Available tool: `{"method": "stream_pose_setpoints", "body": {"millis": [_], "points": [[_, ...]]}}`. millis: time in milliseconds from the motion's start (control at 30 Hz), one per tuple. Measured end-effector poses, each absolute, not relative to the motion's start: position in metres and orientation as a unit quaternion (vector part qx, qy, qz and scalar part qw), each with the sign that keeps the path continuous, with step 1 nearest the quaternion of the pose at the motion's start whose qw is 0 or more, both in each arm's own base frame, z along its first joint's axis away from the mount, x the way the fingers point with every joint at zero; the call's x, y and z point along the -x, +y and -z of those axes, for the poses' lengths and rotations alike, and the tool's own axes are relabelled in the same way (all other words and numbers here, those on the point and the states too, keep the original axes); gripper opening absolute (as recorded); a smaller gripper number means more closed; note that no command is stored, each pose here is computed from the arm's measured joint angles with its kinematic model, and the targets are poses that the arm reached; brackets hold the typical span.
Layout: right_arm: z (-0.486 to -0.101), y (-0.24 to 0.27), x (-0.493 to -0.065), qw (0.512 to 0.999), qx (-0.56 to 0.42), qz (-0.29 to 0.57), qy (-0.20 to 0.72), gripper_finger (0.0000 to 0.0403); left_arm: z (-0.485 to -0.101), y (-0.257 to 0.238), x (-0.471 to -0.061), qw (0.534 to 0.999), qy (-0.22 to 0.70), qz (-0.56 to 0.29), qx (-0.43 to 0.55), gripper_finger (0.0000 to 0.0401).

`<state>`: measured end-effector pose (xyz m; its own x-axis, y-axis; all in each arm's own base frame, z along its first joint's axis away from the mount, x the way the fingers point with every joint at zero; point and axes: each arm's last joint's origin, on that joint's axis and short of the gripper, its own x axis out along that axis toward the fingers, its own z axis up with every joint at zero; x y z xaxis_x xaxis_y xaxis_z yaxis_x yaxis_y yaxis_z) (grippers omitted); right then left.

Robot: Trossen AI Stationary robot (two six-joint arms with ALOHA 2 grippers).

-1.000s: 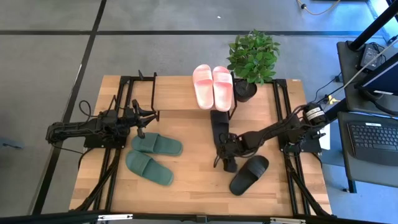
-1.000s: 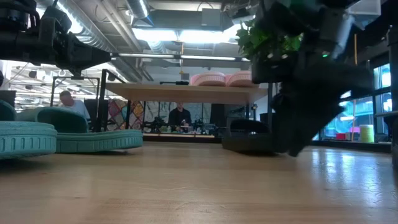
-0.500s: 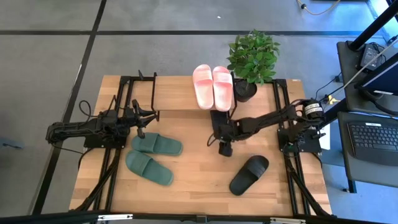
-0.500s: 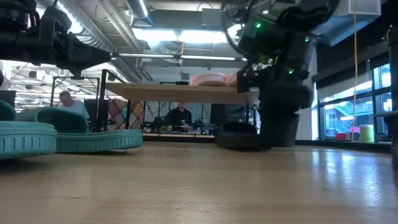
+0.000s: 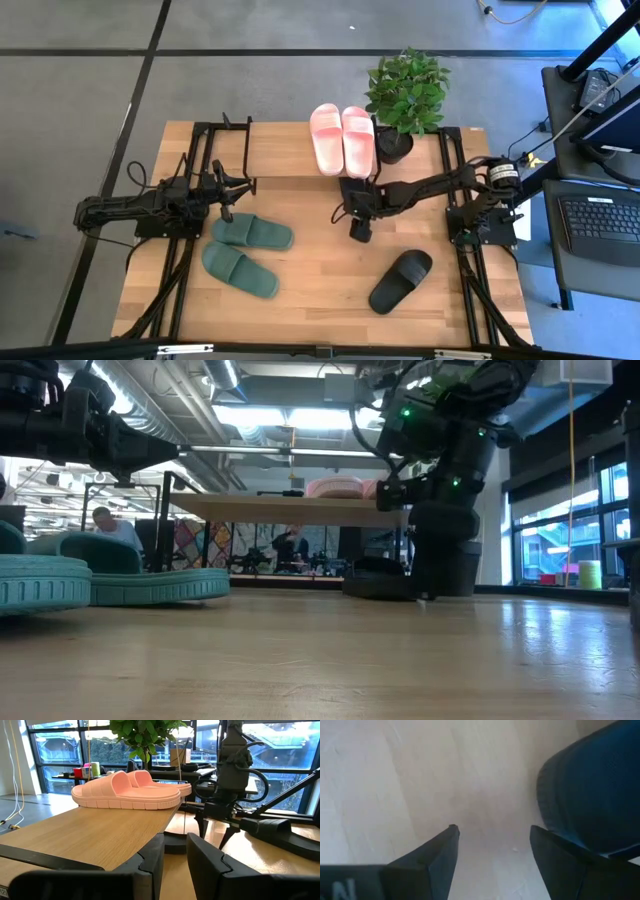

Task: Pick and place slides into the shelf
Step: Put the black slide under the shelf

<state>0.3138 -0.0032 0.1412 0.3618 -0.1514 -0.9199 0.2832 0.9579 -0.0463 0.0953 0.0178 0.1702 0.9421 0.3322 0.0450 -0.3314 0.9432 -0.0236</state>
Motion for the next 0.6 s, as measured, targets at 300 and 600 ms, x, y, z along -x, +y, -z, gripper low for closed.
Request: {"method": "stream_pose_setpoints", "body": {"millis": [300, 600], "points": [[-0.183, 0.034, -0.297, 0.831, -0.194, 0.112, 0.510, 0.0244, -0.170, 0.018, -0.095, 0.985, -0.024, -0.168, 0.008, 0.0076], [-0.229, 0.086, -0.264, 0.766, -0.379, 0.089, 0.512, 0.0244, -0.170, 0.018, -0.095, 0.985, -0.024, -0.168, 0.008, 0.0076]]}}
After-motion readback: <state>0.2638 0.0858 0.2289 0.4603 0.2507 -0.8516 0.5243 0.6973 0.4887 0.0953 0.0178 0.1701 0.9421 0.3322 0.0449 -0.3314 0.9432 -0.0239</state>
